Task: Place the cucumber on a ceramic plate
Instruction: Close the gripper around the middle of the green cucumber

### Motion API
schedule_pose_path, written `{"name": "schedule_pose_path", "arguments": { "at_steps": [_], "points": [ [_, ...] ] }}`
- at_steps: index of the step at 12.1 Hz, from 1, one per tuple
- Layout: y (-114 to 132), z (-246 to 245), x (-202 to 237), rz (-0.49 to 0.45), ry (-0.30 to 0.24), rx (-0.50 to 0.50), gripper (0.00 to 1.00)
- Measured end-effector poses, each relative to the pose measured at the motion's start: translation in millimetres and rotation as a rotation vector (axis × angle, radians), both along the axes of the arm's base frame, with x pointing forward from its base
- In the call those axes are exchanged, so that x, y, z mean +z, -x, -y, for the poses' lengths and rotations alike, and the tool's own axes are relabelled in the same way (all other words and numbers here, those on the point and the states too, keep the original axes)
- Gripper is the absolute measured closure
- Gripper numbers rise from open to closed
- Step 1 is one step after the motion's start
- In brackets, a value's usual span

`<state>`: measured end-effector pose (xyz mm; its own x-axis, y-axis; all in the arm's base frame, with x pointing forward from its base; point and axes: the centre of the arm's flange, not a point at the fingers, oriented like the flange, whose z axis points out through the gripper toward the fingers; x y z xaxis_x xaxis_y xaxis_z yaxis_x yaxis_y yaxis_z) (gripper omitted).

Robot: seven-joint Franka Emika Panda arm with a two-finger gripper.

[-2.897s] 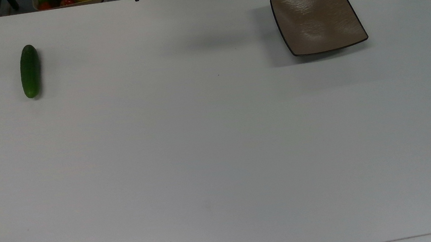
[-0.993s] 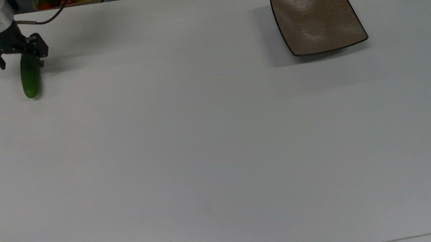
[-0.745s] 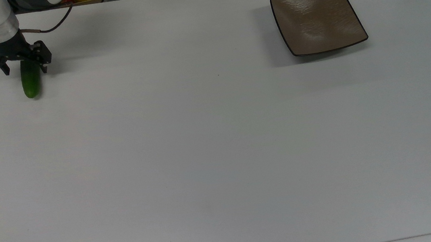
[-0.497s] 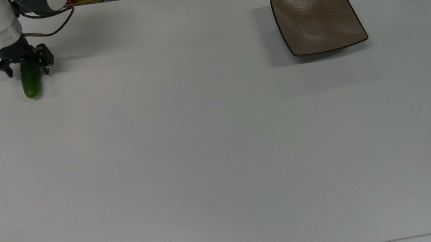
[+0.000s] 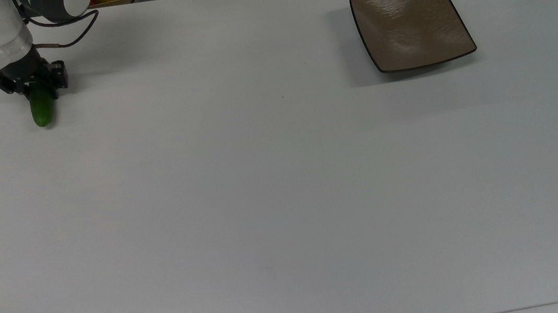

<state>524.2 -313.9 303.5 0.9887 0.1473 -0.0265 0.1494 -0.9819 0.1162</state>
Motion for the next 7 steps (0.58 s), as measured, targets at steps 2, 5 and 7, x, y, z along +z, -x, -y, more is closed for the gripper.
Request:
{"name": "schedule_pose_path", "arguments": {
  "at_steps": [2,5,7],
  "points": [
    [0,0,0,0.0,0.0,0.001,0.56],
    [0,1,5,0.007,0.003,0.005,0.56],
    [-1,-1,25,0.022,0.006,0.013,0.56]
  ]
}}
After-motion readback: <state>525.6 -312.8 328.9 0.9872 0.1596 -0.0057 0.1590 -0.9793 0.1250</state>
